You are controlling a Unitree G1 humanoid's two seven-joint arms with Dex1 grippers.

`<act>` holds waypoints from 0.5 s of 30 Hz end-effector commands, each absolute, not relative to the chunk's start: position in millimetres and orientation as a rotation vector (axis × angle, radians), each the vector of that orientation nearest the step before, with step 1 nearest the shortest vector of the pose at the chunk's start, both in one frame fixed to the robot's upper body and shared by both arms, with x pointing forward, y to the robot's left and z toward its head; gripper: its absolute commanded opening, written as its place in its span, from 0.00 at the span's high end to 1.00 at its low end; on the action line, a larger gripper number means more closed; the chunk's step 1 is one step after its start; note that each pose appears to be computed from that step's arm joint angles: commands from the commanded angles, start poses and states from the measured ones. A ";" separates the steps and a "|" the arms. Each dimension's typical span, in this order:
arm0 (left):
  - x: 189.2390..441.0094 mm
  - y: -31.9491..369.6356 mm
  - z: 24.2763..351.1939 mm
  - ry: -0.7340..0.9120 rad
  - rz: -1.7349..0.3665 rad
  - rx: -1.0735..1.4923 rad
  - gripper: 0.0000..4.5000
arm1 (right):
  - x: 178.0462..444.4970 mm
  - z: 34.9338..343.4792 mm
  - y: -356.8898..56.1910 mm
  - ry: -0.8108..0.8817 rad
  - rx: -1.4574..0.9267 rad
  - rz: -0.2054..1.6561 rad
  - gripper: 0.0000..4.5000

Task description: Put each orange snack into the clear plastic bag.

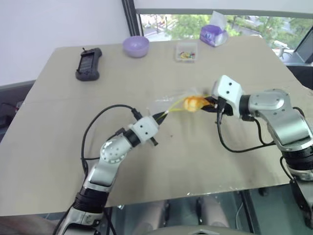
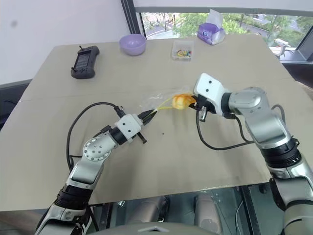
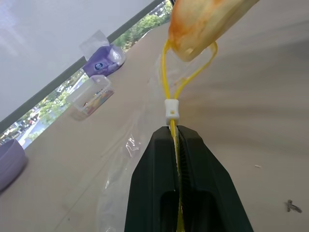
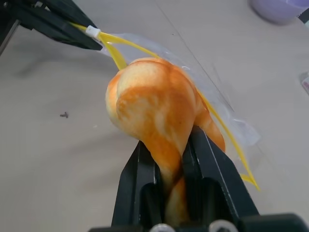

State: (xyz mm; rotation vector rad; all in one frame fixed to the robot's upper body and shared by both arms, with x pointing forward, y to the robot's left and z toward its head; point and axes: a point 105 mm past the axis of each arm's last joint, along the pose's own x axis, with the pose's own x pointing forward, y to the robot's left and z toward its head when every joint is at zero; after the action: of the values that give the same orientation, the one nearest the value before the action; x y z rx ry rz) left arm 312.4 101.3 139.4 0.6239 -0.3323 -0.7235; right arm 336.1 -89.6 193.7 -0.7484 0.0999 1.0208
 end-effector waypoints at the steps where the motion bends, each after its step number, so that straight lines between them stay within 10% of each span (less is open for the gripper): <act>1: 311.4 98.2 148.4 -0.376 -0.721 0.625 1.00 | 343.2 195.2 -86.7 0.079 -0.802 0.967 0.95; 15: 310.8 98.7 148.6 -0.374 -0.727 0.625 1.00 | 326.9 202.8 -22.8 -0.038 -0.637 1.096 0.95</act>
State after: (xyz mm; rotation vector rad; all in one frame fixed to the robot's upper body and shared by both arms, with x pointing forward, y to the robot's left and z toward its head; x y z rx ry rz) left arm 312.7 101.5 140.5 0.6247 -0.3373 -0.7234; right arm 336.8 -33.8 177.6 -0.6852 0.0621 1.0632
